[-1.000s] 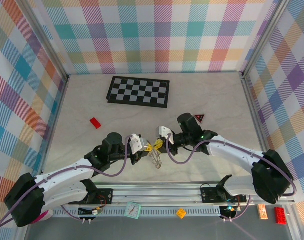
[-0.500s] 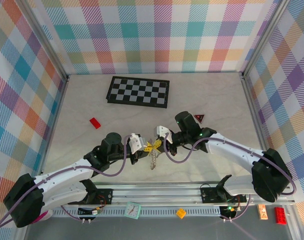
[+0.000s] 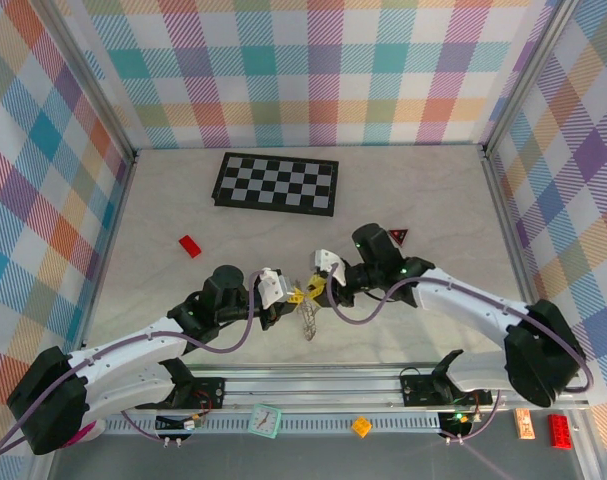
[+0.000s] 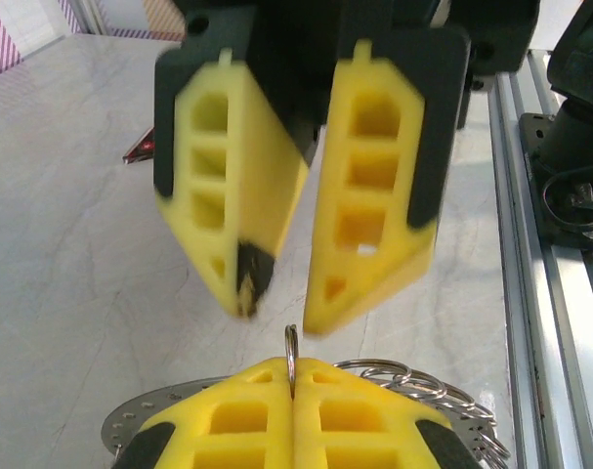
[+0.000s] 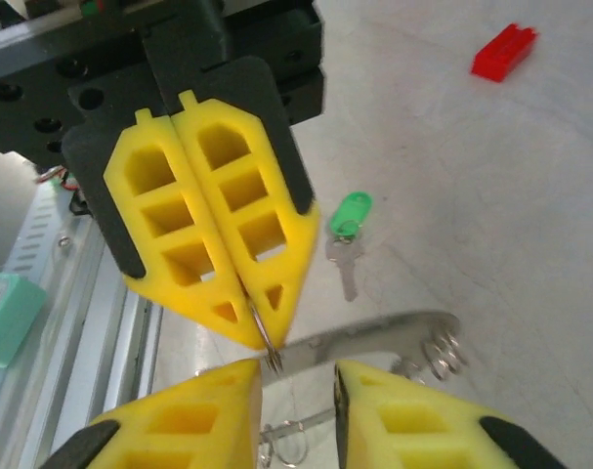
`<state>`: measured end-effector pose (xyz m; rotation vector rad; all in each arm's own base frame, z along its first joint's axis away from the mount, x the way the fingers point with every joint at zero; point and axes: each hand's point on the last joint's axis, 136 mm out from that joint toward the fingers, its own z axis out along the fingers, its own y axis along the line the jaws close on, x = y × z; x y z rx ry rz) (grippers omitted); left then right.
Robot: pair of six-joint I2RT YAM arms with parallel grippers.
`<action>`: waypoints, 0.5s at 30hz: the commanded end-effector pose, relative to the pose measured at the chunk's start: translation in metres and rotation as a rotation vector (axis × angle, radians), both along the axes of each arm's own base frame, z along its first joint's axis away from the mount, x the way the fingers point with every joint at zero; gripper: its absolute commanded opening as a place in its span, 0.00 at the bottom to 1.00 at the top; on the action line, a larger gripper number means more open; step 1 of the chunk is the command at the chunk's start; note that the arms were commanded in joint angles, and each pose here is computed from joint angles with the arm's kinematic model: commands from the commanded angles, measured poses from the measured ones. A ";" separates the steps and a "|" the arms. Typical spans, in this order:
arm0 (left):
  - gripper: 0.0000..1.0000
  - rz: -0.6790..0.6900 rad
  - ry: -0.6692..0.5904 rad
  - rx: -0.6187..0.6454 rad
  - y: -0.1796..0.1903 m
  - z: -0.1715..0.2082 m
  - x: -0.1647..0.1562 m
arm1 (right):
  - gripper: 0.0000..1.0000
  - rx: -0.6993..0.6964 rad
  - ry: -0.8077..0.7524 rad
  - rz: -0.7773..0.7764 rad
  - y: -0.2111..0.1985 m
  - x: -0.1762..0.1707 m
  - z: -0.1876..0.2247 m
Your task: Put the keys on the keyring
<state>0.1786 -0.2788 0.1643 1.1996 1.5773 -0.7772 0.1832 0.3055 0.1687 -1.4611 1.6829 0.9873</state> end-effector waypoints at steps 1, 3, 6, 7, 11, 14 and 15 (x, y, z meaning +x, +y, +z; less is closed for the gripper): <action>0.00 0.032 -0.057 -0.008 0.002 0.019 0.008 | 0.35 0.058 0.034 -0.275 -0.019 0.036 0.021; 0.00 0.051 -0.052 0.010 0.005 0.017 0.010 | 0.35 0.013 0.103 -0.426 -0.031 0.050 0.010; 0.00 0.080 -0.043 0.038 0.010 0.014 0.013 | 0.33 -0.049 0.261 -0.569 -0.041 0.055 -0.011; 0.00 0.093 -0.035 0.048 0.011 0.013 0.014 | 0.32 -0.074 0.325 -0.623 -0.044 0.056 -0.018; 0.00 0.142 -0.013 0.070 0.019 0.013 0.017 | 0.29 -0.208 0.502 -0.797 -0.048 0.055 -0.042; 0.00 0.170 -0.012 0.068 0.024 0.015 0.018 | 0.30 -0.308 0.569 -0.830 -0.043 0.049 -0.058; 0.00 0.179 -0.014 0.066 0.026 0.017 0.018 | 0.30 -0.336 0.582 -0.838 -0.041 0.046 -0.065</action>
